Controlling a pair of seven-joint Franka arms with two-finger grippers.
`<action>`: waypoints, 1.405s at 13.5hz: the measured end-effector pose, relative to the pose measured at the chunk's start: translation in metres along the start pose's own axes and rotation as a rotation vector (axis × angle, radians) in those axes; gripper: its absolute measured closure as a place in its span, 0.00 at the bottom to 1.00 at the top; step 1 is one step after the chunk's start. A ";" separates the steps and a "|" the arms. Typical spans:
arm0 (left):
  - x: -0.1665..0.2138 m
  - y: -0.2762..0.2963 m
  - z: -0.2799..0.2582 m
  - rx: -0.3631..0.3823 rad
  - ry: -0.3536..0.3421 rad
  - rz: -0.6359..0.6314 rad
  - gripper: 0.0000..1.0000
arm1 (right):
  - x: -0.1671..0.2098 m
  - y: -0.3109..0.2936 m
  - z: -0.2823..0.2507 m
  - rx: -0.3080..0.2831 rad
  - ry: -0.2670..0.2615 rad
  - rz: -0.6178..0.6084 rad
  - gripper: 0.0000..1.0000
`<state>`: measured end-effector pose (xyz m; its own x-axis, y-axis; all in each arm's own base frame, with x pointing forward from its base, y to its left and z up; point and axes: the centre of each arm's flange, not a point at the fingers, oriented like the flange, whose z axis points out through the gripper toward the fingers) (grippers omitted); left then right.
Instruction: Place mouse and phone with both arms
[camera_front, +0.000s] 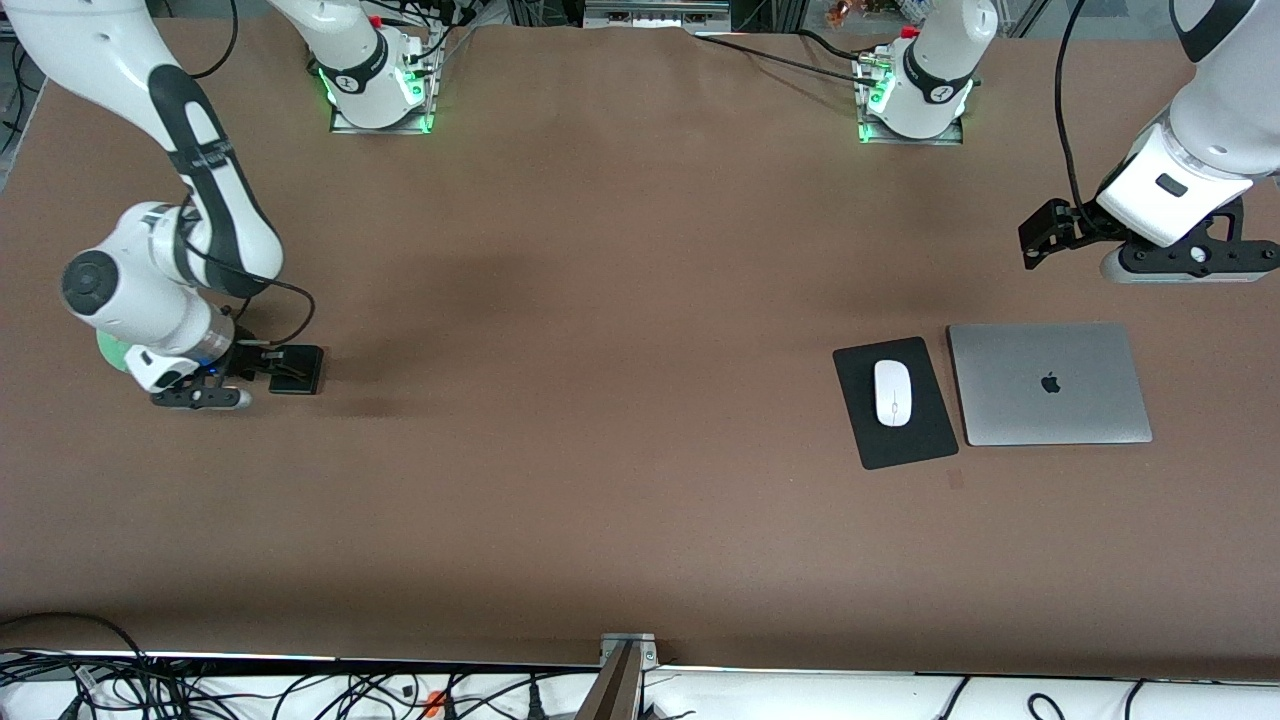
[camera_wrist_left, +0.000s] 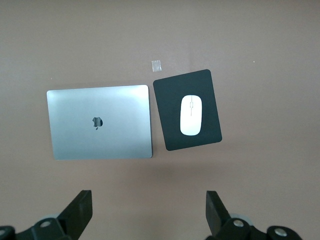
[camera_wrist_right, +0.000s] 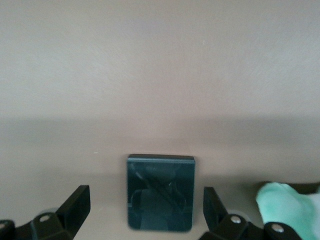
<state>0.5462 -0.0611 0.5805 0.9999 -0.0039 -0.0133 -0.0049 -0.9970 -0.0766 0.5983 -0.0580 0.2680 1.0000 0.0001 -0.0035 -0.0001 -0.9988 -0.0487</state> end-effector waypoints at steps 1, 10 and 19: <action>0.000 0.000 0.000 0.000 0.000 0.000 0.00 | 0.008 -0.003 -0.029 0.010 -0.015 -0.006 0.00; 0.000 0.000 0.000 0.000 0.000 0.000 0.00 | 0.005 -0.021 -0.226 0.034 0.067 -0.049 0.00; 0.000 0.000 0.000 0.000 0.000 0.000 0.00 | -0.031 -0.026 -0.330 -0.053 0.141 -0.090 0.00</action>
<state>0.5462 -0.0611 0.5805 0.9999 -0.0038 -0.0133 -0.0048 -0.9970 -0.0766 0.5688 -0.0482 0.5985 0.9866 0.0865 0.1387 0.0860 -0.9962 0.0098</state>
